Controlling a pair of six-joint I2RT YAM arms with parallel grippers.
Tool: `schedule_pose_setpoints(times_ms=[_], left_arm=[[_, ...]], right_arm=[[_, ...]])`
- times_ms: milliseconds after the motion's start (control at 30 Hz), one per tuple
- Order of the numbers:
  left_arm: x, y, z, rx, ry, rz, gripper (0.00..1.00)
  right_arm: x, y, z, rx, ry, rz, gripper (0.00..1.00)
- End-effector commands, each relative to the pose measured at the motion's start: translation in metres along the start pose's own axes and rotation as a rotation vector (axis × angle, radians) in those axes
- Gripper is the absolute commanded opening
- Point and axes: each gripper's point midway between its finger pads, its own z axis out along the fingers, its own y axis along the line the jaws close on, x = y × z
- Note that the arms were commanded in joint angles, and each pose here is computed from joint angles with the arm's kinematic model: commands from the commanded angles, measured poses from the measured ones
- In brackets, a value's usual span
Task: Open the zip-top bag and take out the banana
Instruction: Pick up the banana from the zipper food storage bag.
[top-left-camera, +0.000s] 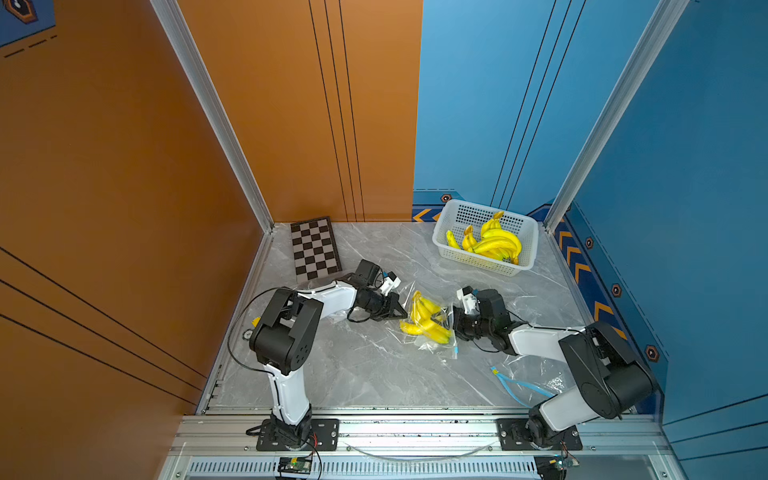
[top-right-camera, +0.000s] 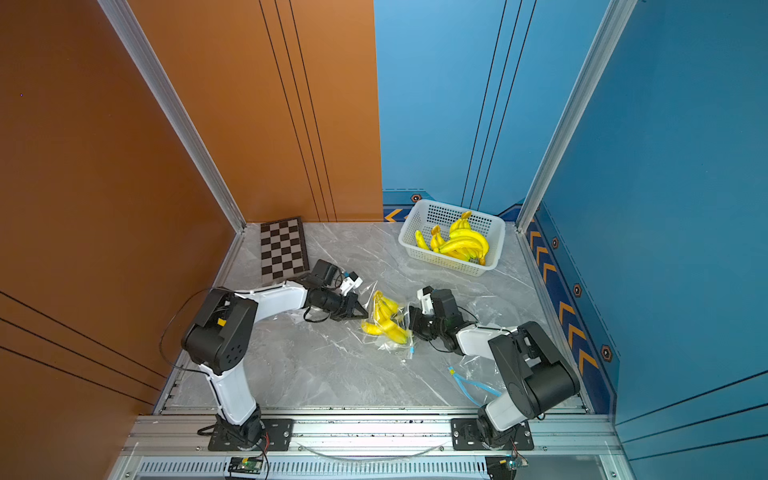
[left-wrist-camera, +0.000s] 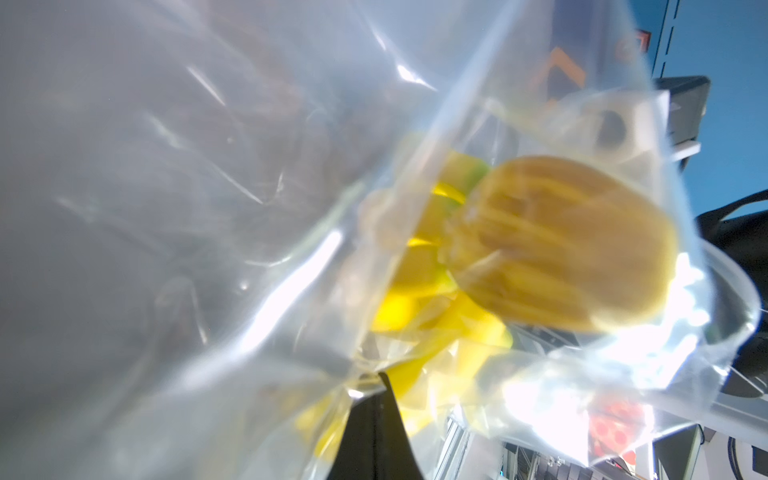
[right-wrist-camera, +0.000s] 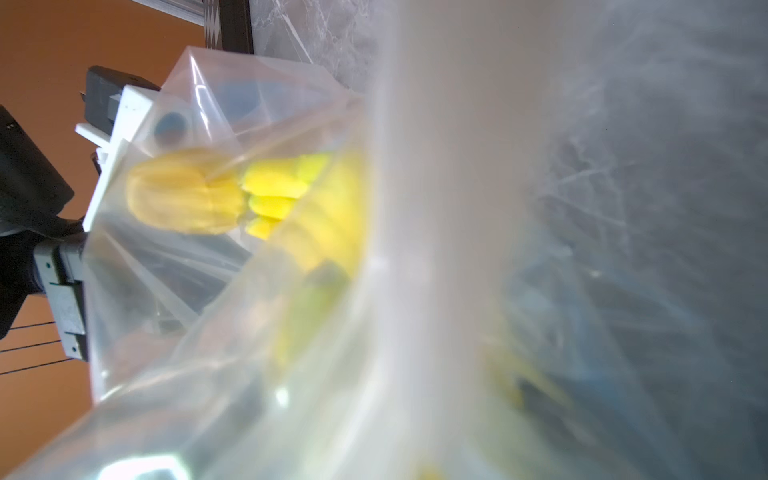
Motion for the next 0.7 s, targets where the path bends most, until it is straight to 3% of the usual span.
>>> schedule_pose_setpoints(times_ms=[0,333,500,667], left_arm=[[0.004,-0.001,-0.011,-0.001,-0.012,0.003,0.0],[0.002,0.023,-0.046,-0.092,-0.084,-0.049,0.0],[0.01,0.013,-0.029,-0.056,-0.024,-0.023,0.0],[0.006,0.005,-0.01,-0.058,0.01,0.006,0.0]], right_arm=[[-0.005,0.005,-0.01,0.016,-0.016,-0.031,0.72],[-0.003,0.005,-0.043,0.046,-0.024,-0.021,0.68],[-0.004,-0.002,-0.032,0.033,-0.009,0.005,0.9],[0.002,-0.015,-0.01,0.018,0.022,0.051,0.93]])
